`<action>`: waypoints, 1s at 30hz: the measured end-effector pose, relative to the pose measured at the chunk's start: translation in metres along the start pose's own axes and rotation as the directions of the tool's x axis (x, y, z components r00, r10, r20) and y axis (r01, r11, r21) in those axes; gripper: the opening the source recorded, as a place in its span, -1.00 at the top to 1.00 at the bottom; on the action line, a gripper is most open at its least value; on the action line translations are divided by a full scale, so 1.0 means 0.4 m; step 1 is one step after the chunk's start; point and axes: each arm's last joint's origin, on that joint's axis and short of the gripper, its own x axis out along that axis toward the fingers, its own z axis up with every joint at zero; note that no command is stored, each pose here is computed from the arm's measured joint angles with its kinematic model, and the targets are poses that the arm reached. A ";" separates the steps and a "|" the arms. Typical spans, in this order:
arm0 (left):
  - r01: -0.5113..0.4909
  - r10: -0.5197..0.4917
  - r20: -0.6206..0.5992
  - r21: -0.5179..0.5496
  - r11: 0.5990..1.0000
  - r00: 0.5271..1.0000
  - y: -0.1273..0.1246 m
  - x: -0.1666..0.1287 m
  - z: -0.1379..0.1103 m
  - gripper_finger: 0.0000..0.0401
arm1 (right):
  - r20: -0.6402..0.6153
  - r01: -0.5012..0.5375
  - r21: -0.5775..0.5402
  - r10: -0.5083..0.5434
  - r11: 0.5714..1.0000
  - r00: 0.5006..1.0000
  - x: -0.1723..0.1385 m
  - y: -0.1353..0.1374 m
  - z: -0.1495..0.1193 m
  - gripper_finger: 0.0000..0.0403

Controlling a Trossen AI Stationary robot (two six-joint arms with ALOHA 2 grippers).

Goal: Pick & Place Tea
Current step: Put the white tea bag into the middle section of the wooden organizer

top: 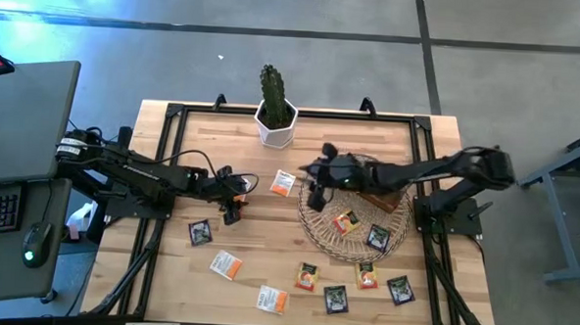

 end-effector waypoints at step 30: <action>0.001 -0.001 0.020 0.004 1.000 1.000 -0.001 0.000 0.005 0.09 | -0.264 -0.026 0.091 0.049 0.996 0.963 0.371 -0.109 -0.206 0.34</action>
